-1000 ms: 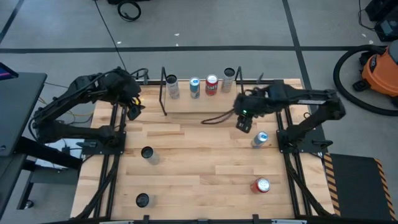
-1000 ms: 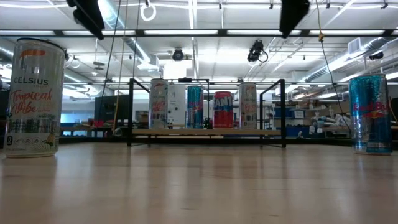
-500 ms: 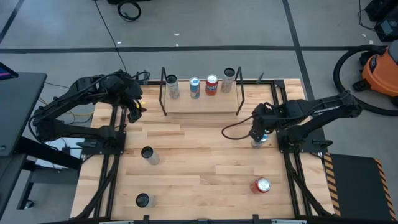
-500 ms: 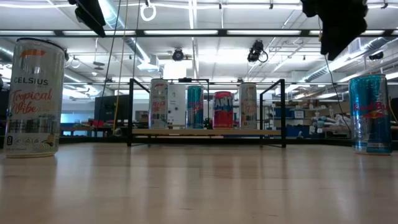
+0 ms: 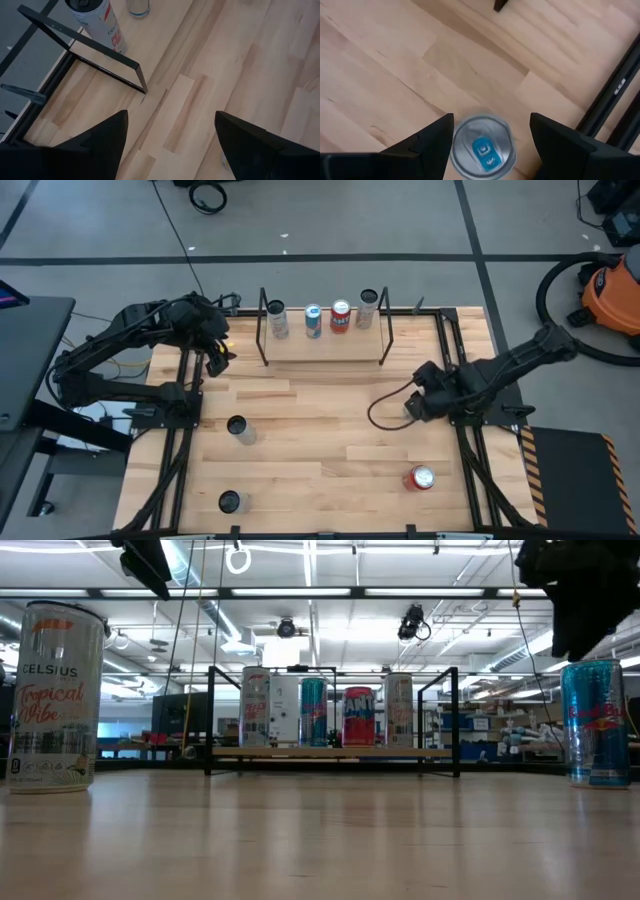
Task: Place canned beverage on shelf
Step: Put the blue soda can on the shelf aligned with the other blue soda can
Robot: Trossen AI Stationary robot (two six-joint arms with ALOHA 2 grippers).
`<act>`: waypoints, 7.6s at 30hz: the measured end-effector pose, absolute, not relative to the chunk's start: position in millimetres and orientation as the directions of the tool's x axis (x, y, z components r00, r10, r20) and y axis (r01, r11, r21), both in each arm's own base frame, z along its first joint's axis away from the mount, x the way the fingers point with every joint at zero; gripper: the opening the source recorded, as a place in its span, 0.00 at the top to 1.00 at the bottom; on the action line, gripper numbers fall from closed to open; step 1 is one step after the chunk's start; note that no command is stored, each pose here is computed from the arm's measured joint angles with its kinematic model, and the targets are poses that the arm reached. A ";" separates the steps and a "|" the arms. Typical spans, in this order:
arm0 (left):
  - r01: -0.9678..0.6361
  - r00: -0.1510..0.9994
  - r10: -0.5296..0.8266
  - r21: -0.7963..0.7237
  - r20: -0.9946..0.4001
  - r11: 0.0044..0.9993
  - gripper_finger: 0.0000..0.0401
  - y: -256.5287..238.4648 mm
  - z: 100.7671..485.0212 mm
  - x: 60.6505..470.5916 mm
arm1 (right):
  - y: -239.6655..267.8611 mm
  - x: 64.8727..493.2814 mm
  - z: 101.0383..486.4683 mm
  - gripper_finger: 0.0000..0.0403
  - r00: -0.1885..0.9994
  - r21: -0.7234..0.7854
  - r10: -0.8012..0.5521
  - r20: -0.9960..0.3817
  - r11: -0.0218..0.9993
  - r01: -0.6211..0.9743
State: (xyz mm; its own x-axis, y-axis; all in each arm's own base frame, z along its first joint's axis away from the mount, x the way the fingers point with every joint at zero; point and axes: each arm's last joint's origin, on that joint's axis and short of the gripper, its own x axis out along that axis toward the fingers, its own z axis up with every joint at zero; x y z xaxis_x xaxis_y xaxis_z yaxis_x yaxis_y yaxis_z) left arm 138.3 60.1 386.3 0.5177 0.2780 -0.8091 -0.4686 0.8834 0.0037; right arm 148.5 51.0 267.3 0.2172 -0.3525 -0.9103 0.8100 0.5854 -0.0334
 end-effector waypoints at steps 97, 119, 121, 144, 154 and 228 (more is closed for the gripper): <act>-0.448 0.555 0.294 0.018 -0.778 0.894 0.25 61.8 389.3 142.1 | 79.1 164.7 220.5 0.20 0.079 -0.175 -0.461 -0.884 0.483 0.858; -0.448 0.555 0.294 0.019 -0.778 0.894 0.25 61.8 389.4 142.1 | 55.4 188.1 254.5 0.38 0.197 -0.062 -0.403 -0.894 0.547 0.835; -0.448 0.555 0.294 0.019 -0.778 0.894 0.25 61.8 389.4 142.1 | 48.3 195.5 265.0 0.38 0.230 -0.050 -0.411 -0.882 0.568 0.822; -0.448 0.555 0.294 0.018 -0.778 0.894 0.25 61.7 389.3 142.0 | -56.4 259.9 324.1 0.38 0.637 0.075 -0.543 -0.547 0.726 0.683; -0.448 0.555 0.294 0.018 -0.778 0.894 0.25 61.8 389.3 142.0 | -80.1 289.5 308.8 0.38 0.696 0.090 -0.500 -0.515 0.776 0.624; -0.469 0.554 0.295 0.001 -0.778 0.883 0.25 62.0 389.4 141.9 | -127.5 298.0 260.5 0.29 0.589 -0.047 -0.408 -0.698 0.846 0.530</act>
